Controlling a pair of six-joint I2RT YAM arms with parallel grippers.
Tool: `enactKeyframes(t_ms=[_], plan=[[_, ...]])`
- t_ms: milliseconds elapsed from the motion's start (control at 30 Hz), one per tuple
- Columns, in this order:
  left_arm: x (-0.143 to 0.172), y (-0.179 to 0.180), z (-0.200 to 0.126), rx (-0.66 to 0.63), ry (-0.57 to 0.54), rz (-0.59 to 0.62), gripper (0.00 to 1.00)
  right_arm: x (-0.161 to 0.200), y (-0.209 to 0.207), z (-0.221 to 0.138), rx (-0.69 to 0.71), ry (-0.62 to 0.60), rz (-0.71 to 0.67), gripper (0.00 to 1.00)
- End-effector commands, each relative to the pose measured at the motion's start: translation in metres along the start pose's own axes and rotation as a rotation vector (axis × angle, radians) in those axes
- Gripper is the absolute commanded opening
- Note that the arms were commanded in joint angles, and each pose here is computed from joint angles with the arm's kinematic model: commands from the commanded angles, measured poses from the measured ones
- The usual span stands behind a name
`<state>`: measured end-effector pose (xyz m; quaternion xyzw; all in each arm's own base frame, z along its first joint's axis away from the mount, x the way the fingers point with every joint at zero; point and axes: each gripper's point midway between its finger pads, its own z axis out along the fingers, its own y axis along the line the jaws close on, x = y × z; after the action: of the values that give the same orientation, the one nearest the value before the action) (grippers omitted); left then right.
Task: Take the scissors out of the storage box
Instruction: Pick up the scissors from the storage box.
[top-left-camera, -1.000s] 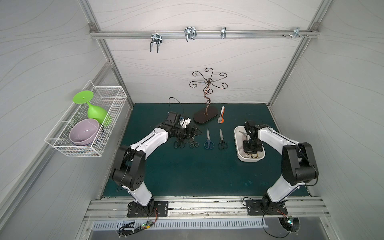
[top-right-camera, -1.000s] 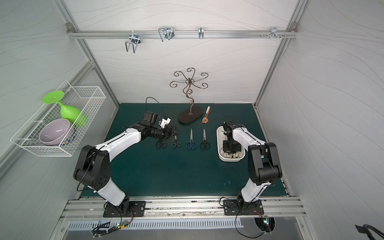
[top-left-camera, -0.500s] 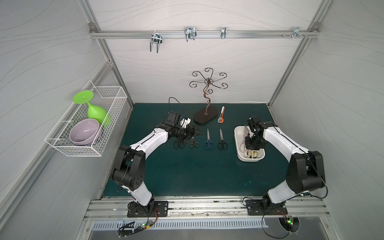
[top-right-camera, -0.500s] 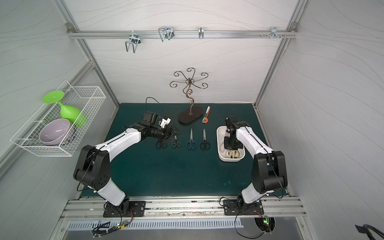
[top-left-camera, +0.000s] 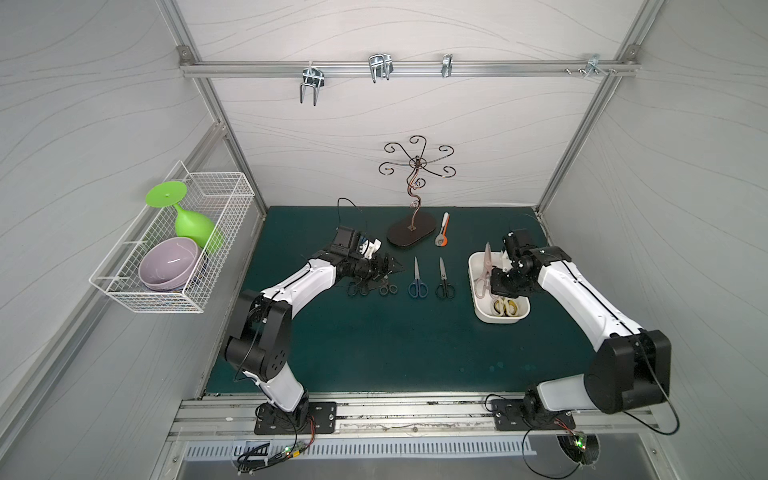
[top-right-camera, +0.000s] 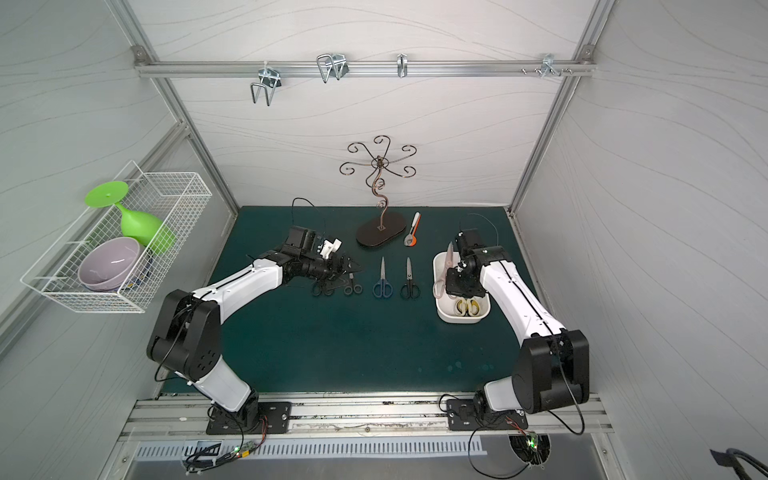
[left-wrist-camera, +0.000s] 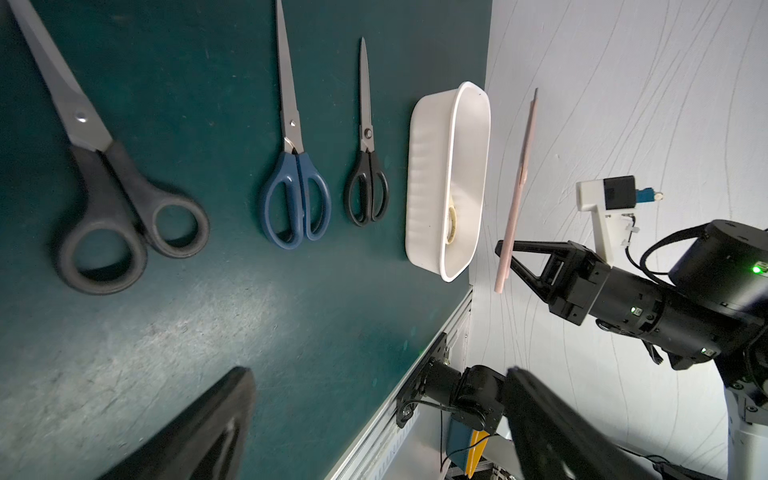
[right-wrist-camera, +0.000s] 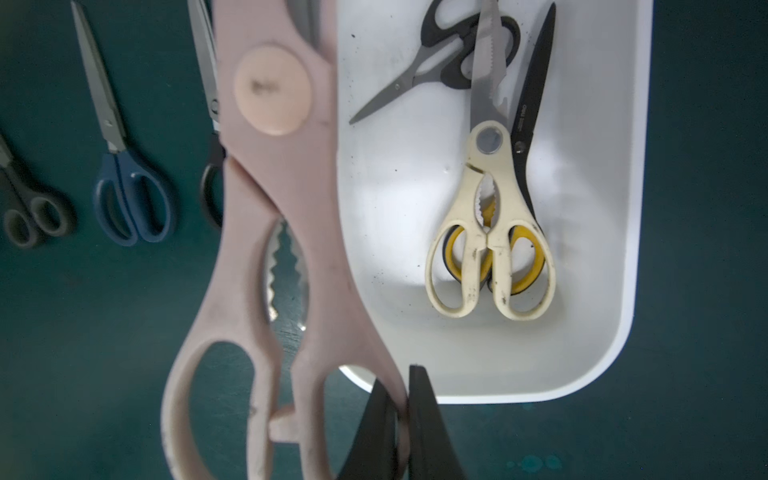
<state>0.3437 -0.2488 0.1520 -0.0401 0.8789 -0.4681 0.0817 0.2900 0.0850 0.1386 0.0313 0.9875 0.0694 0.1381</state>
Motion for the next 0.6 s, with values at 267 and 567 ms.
enactKeyframes(t_ms=[267, 567], plan=[[-0.002, -0.045, 0.01, 0.224, -0.039, -0.034, 0.91, -0.011, 0.111, -0.01, -0.291, -0.09, -0.054, 0.0], [0.015, -0.068, 0.03, 0.272, -0.011, 0.012, 0.8, -0.004, 0.155, -0.004, -0.395, -0.024, -0.118, 0.0]])
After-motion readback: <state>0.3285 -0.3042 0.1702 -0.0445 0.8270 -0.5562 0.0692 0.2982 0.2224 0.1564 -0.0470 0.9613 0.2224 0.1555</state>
